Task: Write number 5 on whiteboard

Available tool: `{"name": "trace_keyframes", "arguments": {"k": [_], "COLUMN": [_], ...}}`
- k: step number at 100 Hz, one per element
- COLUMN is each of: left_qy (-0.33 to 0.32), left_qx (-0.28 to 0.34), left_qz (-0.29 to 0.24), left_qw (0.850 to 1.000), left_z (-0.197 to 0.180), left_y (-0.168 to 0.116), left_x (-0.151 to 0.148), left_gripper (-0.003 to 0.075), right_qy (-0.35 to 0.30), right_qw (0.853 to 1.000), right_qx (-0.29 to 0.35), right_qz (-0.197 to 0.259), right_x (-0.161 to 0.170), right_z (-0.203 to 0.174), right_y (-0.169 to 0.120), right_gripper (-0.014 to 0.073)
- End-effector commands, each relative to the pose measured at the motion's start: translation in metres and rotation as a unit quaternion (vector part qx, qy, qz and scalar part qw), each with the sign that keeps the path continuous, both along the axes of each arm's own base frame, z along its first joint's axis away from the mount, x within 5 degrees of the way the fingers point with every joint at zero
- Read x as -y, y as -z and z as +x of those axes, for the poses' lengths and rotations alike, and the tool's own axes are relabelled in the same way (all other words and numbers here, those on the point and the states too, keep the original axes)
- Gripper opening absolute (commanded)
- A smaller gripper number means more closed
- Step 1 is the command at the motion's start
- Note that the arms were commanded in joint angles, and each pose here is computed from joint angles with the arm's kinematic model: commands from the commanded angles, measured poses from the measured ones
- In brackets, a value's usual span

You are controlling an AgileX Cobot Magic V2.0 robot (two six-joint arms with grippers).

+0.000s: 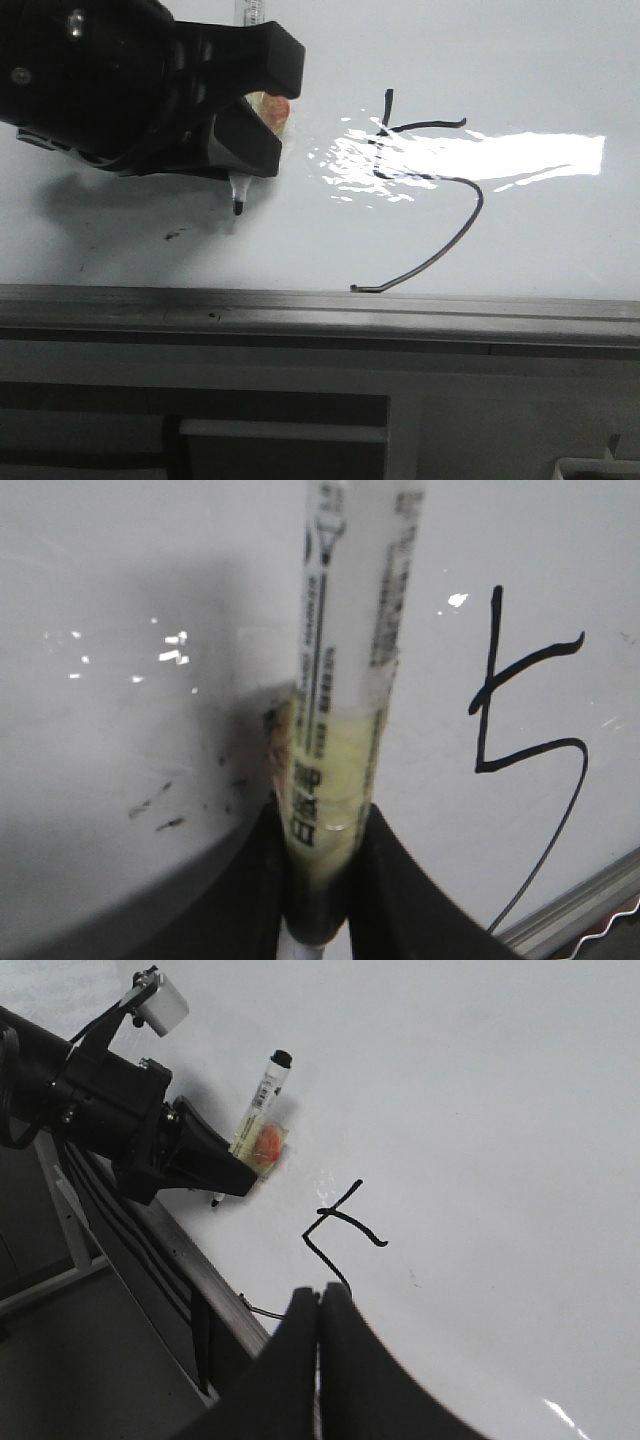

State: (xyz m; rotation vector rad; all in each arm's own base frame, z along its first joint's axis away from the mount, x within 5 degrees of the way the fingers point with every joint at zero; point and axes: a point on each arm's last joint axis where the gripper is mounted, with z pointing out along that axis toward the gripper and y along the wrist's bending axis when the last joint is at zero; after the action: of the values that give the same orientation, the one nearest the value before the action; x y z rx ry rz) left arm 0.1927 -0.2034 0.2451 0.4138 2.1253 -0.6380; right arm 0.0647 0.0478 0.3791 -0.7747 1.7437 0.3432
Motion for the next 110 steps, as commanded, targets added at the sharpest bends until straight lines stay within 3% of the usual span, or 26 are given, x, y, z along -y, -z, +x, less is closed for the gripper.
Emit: {"name": "trace_keyframes", "arguments": {"k": [1, 13, 37, 67, 84, 91, 102, 110], "left_qy": [-0.053, -0.058, -0.071, -0.077, -0.079, -0.066, -0.036, -0.016], "left_qx": [0.010, 0.003, -0.017, -0.020, -0.011, 0.001, 0.045, 0.097], "left_qz": [-0.011, -0.017, -0.032, -0.035, -0.045, -0.056, -0.076, -0.086], "left_qw": [0.999, 0.998, 0.997, 0.996, 0.996, 0.996, 0.995, 0.991], "left_z": [0.009, 0.009, 0.008, 0.009, 0.009, 0.006, -0.008, -0.025], "left_y": [-0.002, -0.002, -0.001, -0.001, -0.009, -0.020, -0.045, -0.064], "left_x": [-0.004, -0.004, -0.004, -0.005, -0.005, -0.006, -0.014, -0.031], "left_gripper": [-0.0020, 0.0006, 0.0227, 0.0291, 0.0538, 0.0599, 0.0594, 0.0548], "right_qy": [-0.007, -0.007, -0.007, -0.007, -0.007, -0.004, 0.014, 0.038], "right_qw": [0.999, 0.999, 0.999, 0.999, 0.999, 0.999, 0.999, 0.998], "right_qx": [0.036, 0.036, 0.036, 0.036, 0.036, 0.039, 0.047, 0.049], "right_qz": [0.021, 0.021, 0.021, 0.021, 0.021, 0.021, 0.017, 0.015], "right_x": [0.000, 0.000, 0.000, 0.000, 0.000, 0.001, 0.014, 0.031], "right_z": [0.000, 0.000, 0.000, 0.000, 0.000, 0.000, -0.003, -0.007], "right_y": [-0.012, -0.012, -0.012, -0.012, -0.012, -0.013, -0.013, -0.011], "right_gripper": [-0.0060, -0.0060, -0.0060, -0.0060, -0.0060, -0.0060, -0.0060, -0.0060]}}
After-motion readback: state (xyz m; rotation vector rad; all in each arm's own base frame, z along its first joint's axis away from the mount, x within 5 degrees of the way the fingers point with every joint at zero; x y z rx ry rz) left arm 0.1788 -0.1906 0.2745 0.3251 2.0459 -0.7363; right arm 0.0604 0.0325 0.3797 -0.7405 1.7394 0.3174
